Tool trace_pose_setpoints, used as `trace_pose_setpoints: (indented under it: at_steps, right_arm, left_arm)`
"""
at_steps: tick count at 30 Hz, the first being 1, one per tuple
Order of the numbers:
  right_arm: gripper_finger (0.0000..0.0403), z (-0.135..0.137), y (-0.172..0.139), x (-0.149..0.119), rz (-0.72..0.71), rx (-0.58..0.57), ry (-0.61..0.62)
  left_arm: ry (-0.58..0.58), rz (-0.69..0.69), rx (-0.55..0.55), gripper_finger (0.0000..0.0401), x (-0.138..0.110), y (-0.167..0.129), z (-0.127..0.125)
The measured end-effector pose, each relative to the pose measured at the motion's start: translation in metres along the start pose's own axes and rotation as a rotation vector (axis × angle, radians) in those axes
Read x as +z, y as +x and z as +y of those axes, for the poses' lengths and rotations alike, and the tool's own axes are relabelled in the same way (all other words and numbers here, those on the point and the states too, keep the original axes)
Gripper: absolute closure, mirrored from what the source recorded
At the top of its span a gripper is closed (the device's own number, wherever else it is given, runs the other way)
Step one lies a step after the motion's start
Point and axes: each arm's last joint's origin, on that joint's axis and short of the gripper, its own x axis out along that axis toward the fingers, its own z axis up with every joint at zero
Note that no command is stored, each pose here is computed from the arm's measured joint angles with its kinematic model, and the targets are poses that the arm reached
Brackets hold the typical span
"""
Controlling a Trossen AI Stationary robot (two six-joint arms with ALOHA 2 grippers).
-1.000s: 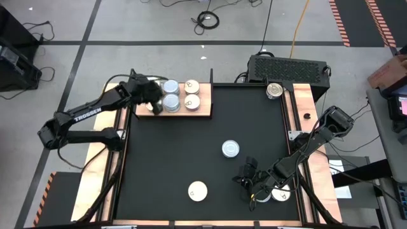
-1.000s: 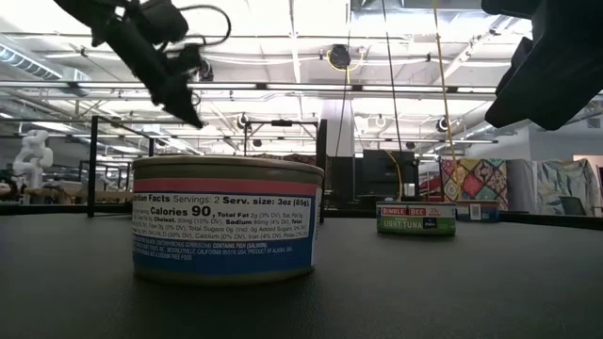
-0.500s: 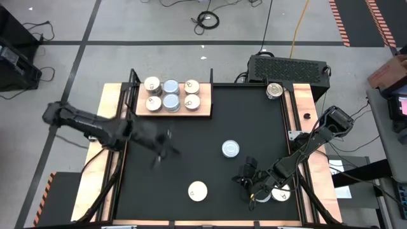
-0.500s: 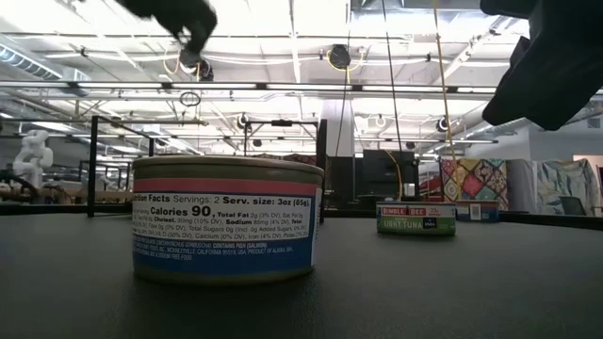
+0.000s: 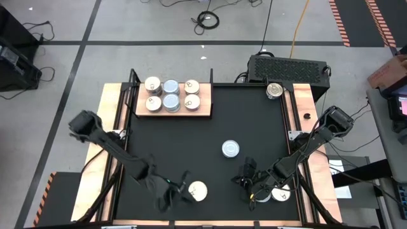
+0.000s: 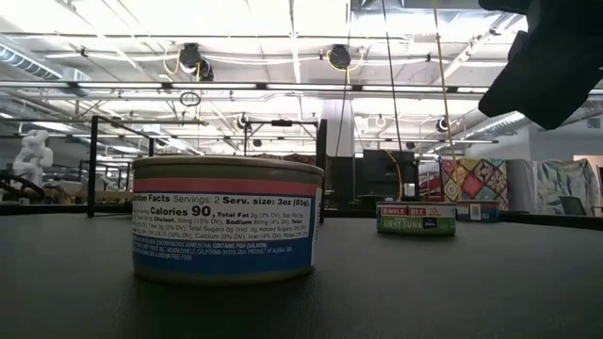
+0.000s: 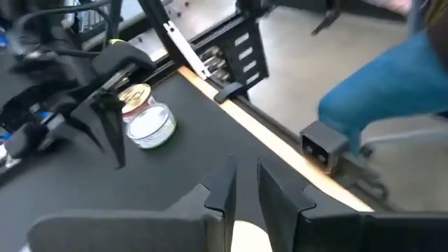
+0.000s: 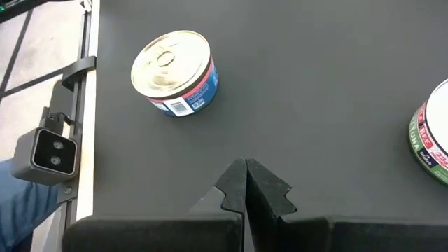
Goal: Stack canned seafood by type on shelf
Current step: Stack the blue tuna can on top of the blue tuna on the shelf
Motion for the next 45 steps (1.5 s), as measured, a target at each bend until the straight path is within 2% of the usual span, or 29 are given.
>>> trace_pose_setpoints:
  at_steps: [3, 5, 10, 13, 18, 26, 31, 38, 42, 45]
  right_arm:
    - [0.0403, 0.001, 0.0, 0.001, -0.009, 0.012, 0.007]
    - [0.0403, 0.002, 0.0, 0.001, -0.008, 0.017, 0.006]
    - [0.0403, 0.002, 0.0, 0.001, -0.007, 0.018, 0.007]
    - [0.0403, 0.002, 0.0, 0.001, -0.007, 0.018, 0.005]
    - [0.0403, 0.002, 0.0, 0.001, -0.007, 0.018, 0.007]
    - [0.0403, 0.002, 0.0, 0.001, -0.009, 0.02, 0.011]
    - [0.0403, 0.002, 0.0, 0.001, -0.008, 0.02, 0.01]
    - [0.0403, 0.002, 0.0, 0.001, -0.006, 0.017, 0.002]
    - [0.0403, 0.002, 0.0, 0.001, -0.006, 0.017, 0.001]
    - [0.0403, 0.002, 0.0, 0.001, -0.006, 0.017, 0.001]
  left_arm:
    - [0.043, 0.051, -0.007, 0.033, 0.0, 0.021, -0.007]
    - [0.021, 0.085, -0.037, 0.0319, -0.001, 0.029, -0.007]
    - [-0.073, 0.169, -0.045, 0.0277, -0.007, 0.03, -0.001]
    - [-0.054, 0.295, -0.038, 0.025, -0.019, 0.027, -0.003]
    - [0.009, 0.428, -0.081, 0.0223, -0.034, 0.026, -0.009]
    - [0.058, 0.513, -0.097, 0.0221, -0.049, 0.033, -0.012]
    - [0.156, 0.547, -0.125, 0.0221, -0.06, 0.039, -0.017]
    - [0.299, 0.557, -0.154, 0.0223, -0.062, 0.04, -0.017]
    - [0.353, 0.563, -0.147, 0.0244, -0.062, 0.04, -0.018]
    - [0.36, 0.569, -0.129, 0.0274, -0.062, 0.04, -0.018]
